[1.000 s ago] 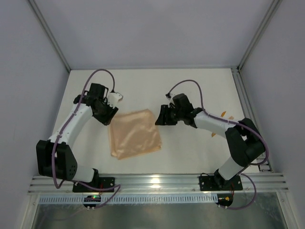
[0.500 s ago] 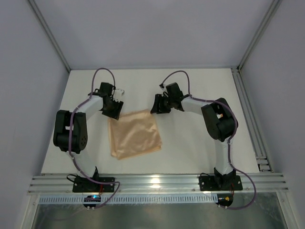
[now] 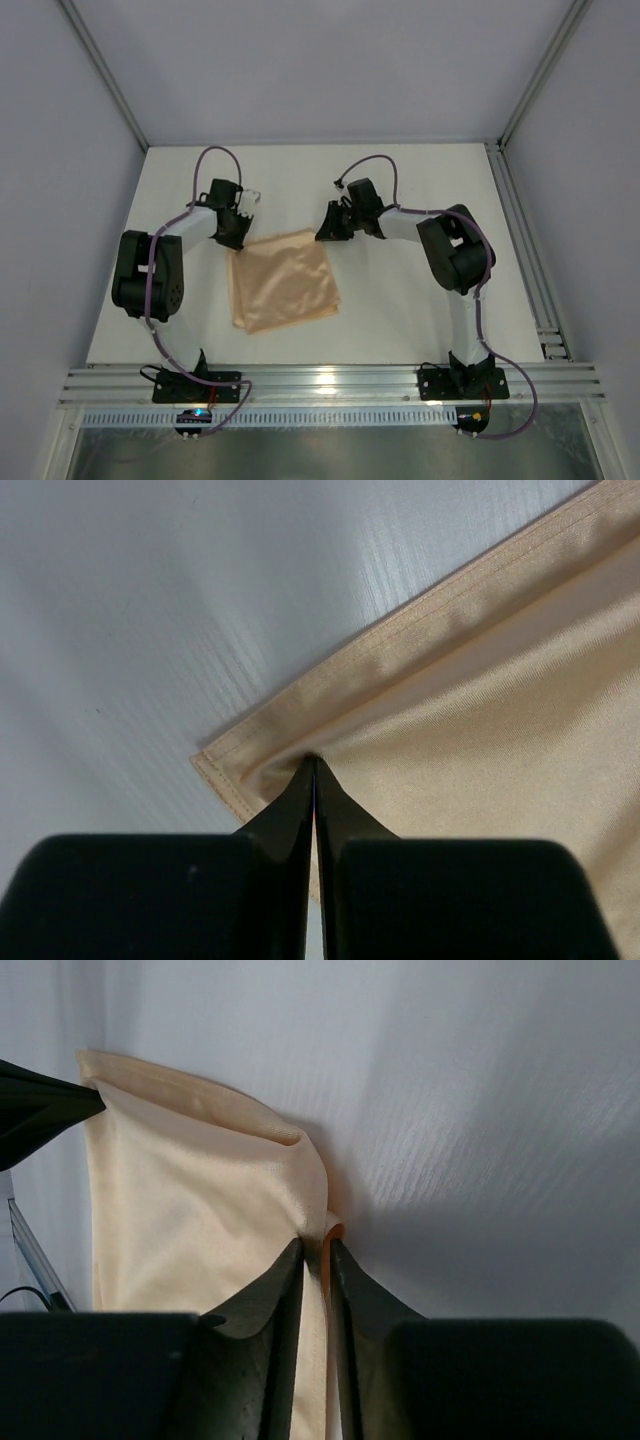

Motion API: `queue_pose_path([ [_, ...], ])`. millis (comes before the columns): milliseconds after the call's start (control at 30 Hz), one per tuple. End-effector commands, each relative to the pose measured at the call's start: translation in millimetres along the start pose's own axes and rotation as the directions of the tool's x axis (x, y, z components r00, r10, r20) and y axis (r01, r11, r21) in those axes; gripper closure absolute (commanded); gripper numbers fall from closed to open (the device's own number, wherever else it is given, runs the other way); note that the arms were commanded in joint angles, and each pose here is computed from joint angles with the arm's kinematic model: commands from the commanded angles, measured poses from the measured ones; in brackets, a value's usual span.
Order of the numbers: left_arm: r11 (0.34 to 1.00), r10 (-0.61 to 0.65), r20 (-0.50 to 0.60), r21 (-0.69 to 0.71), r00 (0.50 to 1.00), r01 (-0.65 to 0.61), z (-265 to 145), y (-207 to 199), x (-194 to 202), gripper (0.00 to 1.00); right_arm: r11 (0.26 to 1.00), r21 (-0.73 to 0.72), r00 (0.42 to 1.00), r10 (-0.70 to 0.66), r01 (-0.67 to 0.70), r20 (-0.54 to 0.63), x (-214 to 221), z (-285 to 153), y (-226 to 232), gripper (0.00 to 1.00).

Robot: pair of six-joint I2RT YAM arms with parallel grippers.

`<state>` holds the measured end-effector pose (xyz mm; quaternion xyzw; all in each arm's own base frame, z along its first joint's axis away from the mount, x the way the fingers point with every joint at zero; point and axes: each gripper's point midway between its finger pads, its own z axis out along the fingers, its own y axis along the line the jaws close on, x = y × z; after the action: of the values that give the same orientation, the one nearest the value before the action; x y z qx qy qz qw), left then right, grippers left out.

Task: Fold the napkin into a case and place the utensils inside
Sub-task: Rotate the lower triangle-folded napkin at the center of the board, then pick up the lower triangle-folded napkin from the center of the board.

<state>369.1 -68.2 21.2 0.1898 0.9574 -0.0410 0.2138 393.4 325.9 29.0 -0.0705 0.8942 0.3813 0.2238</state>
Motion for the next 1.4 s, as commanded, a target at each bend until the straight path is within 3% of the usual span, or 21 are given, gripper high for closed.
queue_pose_path([
  [0, 1.0, 0.013, 0.103, -0.016, 0.995, -0.011, -13.2, 5.3, -25.3, 1.0, 0.998, -0.062, 0.999, 0.008, -0.005, 0.049, -11.1, 6.3, 13.4, 0.81],
  [33, 1.0, 0.016, 0.116, -0.021, 0.993, -0.014, -16.8, 6.0, -28.6, 1.0, 0.998, -0.069, 0.998, 0.017, -0.013, 0.063, -14.4, 6.7, 14.5, 0.87],
  [167, 0.997, 0.034, 0.178, -0.07, 0.983, -0.022, -34.2, 13.7, -43.5, 1.0, 0.997, -0.073, 0.994, 0.044, -0.037, 0.095, -18.4, 4.9, 16.9, 0.94],
  [367, 0.993, 0.059, 0.184, -0.115, 0.981, -0.038, -31.7, 23.0, -48.7, 1.0, 0.996, -0.07, 0.992, 0.068, -0.061, 0.102, -18.7, 6.6, 16.9, 0.95],
  [467, 0.997, 0.052, 0.176, -0.058, 0.983, -0.042, -30.6, 12.9, -48.9, 1.0, 0.995, -0.05, 0.99, 0.092, -0.087, 0.109, -18.3, 5.1, 13.1, 0.95],
  [500, 0.999, 0.047, 0.174, -0.034, 0.984, -0.041, -34.9, 8.5, -47.7, 1.0, 0.995, -0.04, 0.99, 0.091, -0.087, 0.11, -17.5, 4.0, 12.4, 0.78],
  [567, 0.997, 0.066, 0.201, 0.019, 0.977, -0.072, -51.6, -3.1, -50.4, 0.98, 0.997, 0.004, 0.99, 0.076, -0.077, 0.116, -16.8, -5.6, 10.3, 0.58],
  [600, 0.995, 0.079, 0.2, 0.035, 0.977, -0.088, -58.3, -7.0, -48.5, 0.9, 0.999, 0.023, 0.992, 0.04, -0.043, 0.121, -16.3, -10.8, 9.3, 0.49],
  [767, 0.957, 0.204, 0.166, 0.174, 0.965, -0.233, -104.3, -40.9, -2.7, 0.68, 0.993, 0.094, 0.982, -0.082, 0.067, 0.169, -11.1, -66.6, 19.8, 0.39],
  [867, 0.923, 0.278, 0.074, 0.256, 0.958, -0.287, -117.9, -61.3, 48.4, 0.53, 0.992, 0.096, 0.984, -0.093, 0.079, 0.153, 13.7, -92.3, 21.3, 0.38],
  [967, 0.882, 0.403, -0.018, 0.275, 0.915, -0.383, -117.4, -77.3, 94.9, 0.48, 0.99, 0.127, 0.99, -0.074, 0.06, 0.116, 47.3, -105.5, 15.1, 0.38],
  [1033, 0.828, 0.501, 0.025, 0.274, 0.865, -0.488, -121.7, -95.9, 107.1, 0.46, 0.99, 0.132, 0.996, -0.061, 0.051, 0.071, 75.8, -104.8, 15.5, 0.39],
  [1167, 0.729, 0.631, 0.016, 0.332, 0.776, -0.599, -114.8, -122.3, 146.5, 0.32, 0.992, 0.117, 0.999, -0.054, 0.053, 0.007, 115.6, -97.1, 26.3, 0.4],
  [1300, 0.666, 0.719, 0.03, 0.252, 0.694, -0.702, -97.8, -131.4, 149.4, 0.31, 0.992, 0.126, 1.0, 0.004, -0.002, -0.017, 138.2, -86.2, 19.5, 0.43],
  [1367, 0.613, 0.777, 0.025, 0.203, 0.629, -0.764, -92.2, -136.1, 152.6, 0.31, 0.989, 0.148, 1.0, 0.021, -0.019, -0.008, 142.6, -86.3, 12.3, 0.44],
])
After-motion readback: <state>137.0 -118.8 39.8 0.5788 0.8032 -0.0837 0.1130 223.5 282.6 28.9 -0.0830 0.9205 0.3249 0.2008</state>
